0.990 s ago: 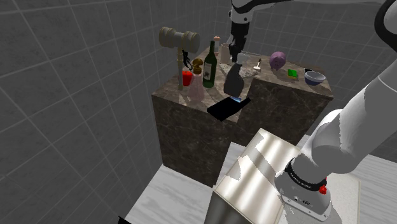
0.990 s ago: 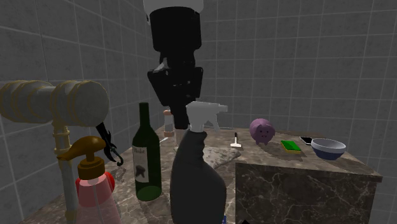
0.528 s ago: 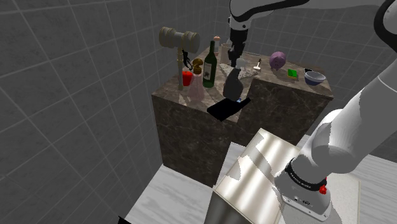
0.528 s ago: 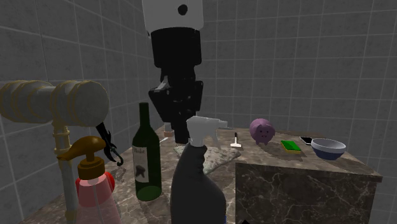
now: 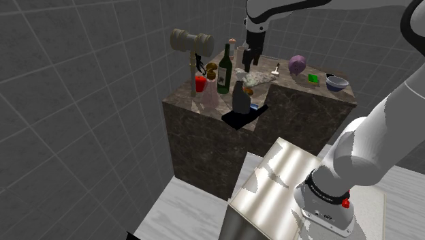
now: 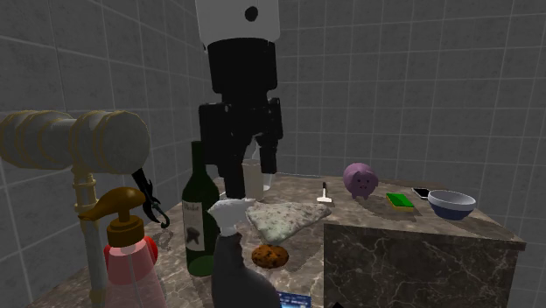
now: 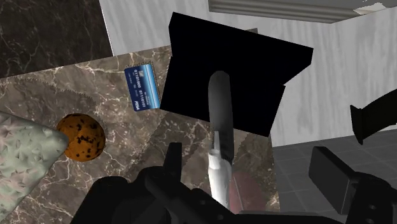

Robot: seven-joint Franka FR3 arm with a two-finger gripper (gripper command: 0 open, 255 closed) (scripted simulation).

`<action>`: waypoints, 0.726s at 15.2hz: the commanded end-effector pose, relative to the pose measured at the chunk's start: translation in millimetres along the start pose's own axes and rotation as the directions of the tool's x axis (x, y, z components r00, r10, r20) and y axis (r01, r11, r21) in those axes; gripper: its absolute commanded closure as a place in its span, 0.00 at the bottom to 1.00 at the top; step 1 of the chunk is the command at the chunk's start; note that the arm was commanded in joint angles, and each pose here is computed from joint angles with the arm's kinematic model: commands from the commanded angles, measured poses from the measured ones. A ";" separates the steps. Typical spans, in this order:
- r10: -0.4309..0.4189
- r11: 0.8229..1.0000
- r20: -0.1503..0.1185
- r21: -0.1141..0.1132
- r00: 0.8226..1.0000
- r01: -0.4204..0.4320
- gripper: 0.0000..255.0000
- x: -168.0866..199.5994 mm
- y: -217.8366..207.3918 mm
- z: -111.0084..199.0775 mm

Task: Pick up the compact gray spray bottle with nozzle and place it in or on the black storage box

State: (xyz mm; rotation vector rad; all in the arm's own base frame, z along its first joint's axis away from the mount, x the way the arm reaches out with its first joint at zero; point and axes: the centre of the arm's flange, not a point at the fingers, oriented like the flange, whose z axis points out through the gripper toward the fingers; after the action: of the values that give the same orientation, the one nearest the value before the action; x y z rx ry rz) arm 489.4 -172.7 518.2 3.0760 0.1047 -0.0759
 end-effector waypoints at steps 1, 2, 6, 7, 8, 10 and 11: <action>0.000 1.000 0.000 0.000 1.000 0.000 0.00 0.0 0.0 0.0; 0.000 1.000 0.000 0.000 1.000 0.000 0.00 0.0 0.0 0.0; 0.000 1.000 0.000 0.000 1.000 0.000 0.00 0.0 0.0 -50.0; 0.000 1.000 0.000 0.000 1.000 0.000 0.00 0.0 0.0 -50.0; 0.000 1.000 0.000 0.000 1.000 0.000 0.00 0.0 0.0 -50.0; 0.000 1.000 0.000 0.000 1.000 0.000 0.00 0.0 0.0 -50.0; 0.000 1.000 0.000 0.000 1.000 0.000 0.00 0.0 0.0 -50.0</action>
State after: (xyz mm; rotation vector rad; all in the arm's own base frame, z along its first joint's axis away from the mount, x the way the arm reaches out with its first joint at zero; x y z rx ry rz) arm 491.8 -169.6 567.8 3.0760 0.1048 -0.0756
